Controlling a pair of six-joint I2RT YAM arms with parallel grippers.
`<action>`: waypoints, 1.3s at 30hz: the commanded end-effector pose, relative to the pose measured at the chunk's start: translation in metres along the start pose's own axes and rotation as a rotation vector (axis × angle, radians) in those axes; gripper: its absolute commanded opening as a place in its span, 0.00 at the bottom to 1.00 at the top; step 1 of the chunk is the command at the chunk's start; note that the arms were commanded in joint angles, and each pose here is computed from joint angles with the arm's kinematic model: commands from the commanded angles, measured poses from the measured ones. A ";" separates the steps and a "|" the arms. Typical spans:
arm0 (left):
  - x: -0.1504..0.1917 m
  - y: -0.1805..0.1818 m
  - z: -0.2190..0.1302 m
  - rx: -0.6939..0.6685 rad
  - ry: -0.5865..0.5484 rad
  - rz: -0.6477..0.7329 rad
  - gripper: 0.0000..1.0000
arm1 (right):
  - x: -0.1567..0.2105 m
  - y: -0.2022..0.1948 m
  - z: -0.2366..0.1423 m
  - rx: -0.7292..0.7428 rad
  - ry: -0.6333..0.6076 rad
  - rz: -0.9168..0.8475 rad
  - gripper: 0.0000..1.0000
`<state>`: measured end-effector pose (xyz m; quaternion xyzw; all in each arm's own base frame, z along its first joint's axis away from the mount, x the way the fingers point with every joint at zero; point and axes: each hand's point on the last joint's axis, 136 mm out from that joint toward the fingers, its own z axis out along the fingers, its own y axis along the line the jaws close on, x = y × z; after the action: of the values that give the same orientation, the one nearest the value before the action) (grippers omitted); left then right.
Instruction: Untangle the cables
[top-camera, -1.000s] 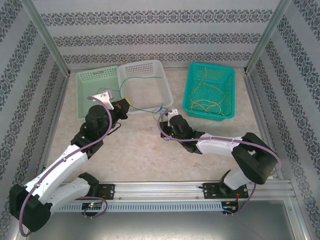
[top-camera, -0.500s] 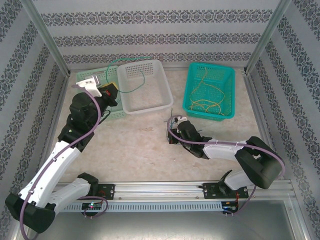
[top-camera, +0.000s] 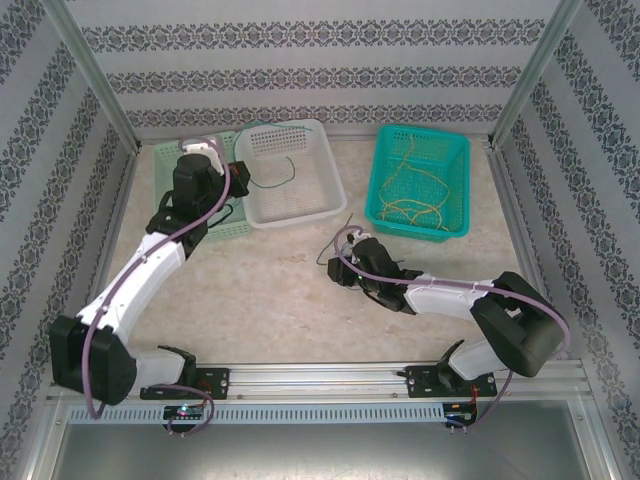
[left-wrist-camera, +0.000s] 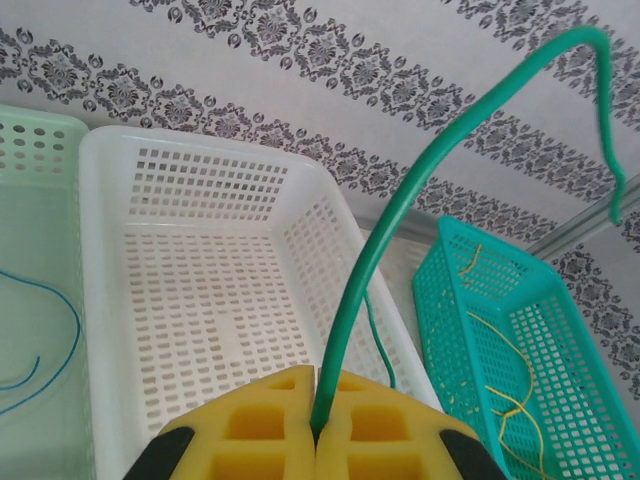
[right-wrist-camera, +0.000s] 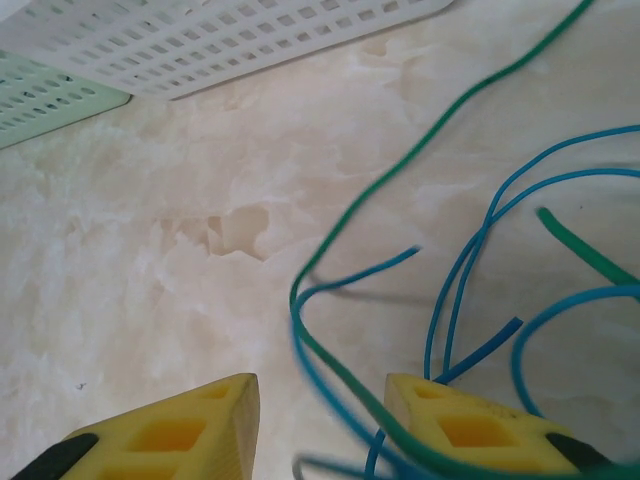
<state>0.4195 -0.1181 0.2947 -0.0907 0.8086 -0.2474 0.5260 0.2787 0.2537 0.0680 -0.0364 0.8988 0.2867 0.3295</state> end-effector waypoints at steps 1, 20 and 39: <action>-0.003 -0.004 0.020 0.054 0.048 -0.026 0.00 | -0.005 0.004 -0.005 -0.018 -0.003 0.025 0.38; 0.023 -0.046 0.012 0.366 0.122 0.074 0.00 | -0.118 0.030 -0.084 -0.134 -0.291 0.205 0.65; 0.046 -0.079 -0.034 0.572 0.146 0.229 0.00 | -0.174 0.064 -0.027 -0.282 -0.145 0.156 0.62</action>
<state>0.3691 -0.1866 0.2947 0.1384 0.7700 -0.3971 0.4798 0.3801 0.2588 0.2084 0.0284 0.8342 0.4136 0.3636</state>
